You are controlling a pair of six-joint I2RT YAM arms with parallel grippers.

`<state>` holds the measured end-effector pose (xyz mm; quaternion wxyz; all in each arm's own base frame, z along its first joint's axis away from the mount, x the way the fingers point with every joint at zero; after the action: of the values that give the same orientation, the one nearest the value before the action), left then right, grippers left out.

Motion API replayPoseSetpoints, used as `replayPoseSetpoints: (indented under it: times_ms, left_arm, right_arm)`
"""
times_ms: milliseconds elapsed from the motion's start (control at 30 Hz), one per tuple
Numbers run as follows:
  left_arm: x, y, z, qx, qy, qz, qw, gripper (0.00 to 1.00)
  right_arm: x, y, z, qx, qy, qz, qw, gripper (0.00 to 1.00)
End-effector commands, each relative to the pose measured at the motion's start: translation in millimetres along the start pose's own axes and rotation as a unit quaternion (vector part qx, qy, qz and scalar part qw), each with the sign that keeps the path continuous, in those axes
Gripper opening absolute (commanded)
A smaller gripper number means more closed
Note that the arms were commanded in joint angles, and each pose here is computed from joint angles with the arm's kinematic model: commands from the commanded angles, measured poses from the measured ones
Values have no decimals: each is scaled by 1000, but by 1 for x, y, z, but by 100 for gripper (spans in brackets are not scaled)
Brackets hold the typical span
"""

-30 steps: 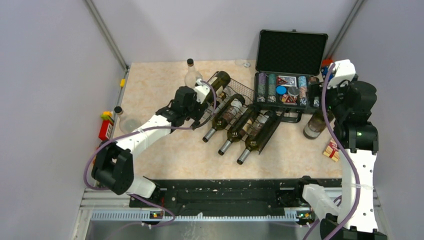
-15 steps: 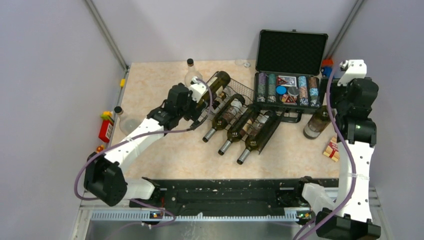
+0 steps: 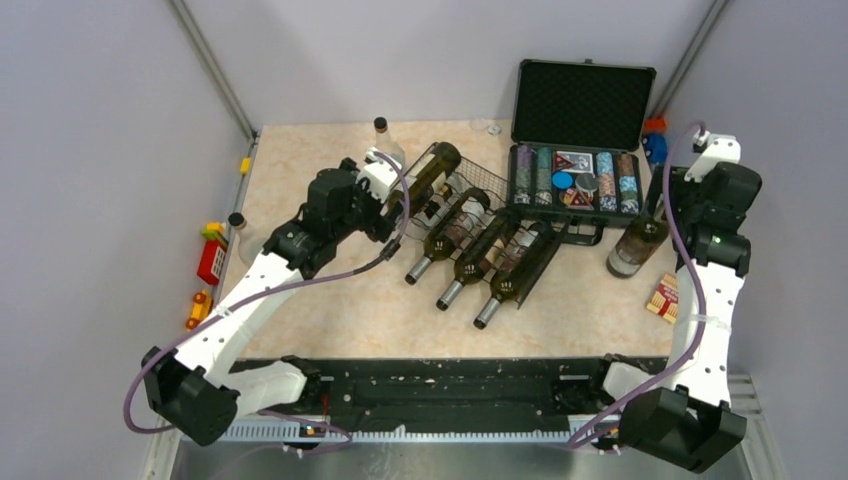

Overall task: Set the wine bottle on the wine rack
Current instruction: Pick up the wine bottle from the center of the board.

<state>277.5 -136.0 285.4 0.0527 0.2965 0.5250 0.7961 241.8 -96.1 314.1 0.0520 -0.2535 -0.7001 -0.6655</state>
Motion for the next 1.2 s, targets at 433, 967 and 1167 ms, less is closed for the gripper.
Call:
replayPoseSetpoints:
  times_ms: [433, 967, 1167]
  left_arm:
    - [15, 16, -6, 20, -40, -33, 998, 99]
    - [17, 15, -7, 16, -42, -33, 998, 99]
    - [20, 15, -7, 11, -45, -36, 998, 99]
  right_arm:
    - [-24, -16, 4, -23, 53, 12, 998, 62]
    - [-28, -20, 5, -21, 60, 19, 998, 39]
    - [-20, -8, 6, -17, 67, 9, 998, 24]
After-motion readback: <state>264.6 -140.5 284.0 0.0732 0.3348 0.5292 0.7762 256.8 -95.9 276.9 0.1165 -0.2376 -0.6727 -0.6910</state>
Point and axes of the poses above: each gripper's point midway between its finger pads, its own x axis back along the fingers, its own z axis along the line the jaws close on, y = z × x, the point moved 7 cm from there along x, back along the fingers
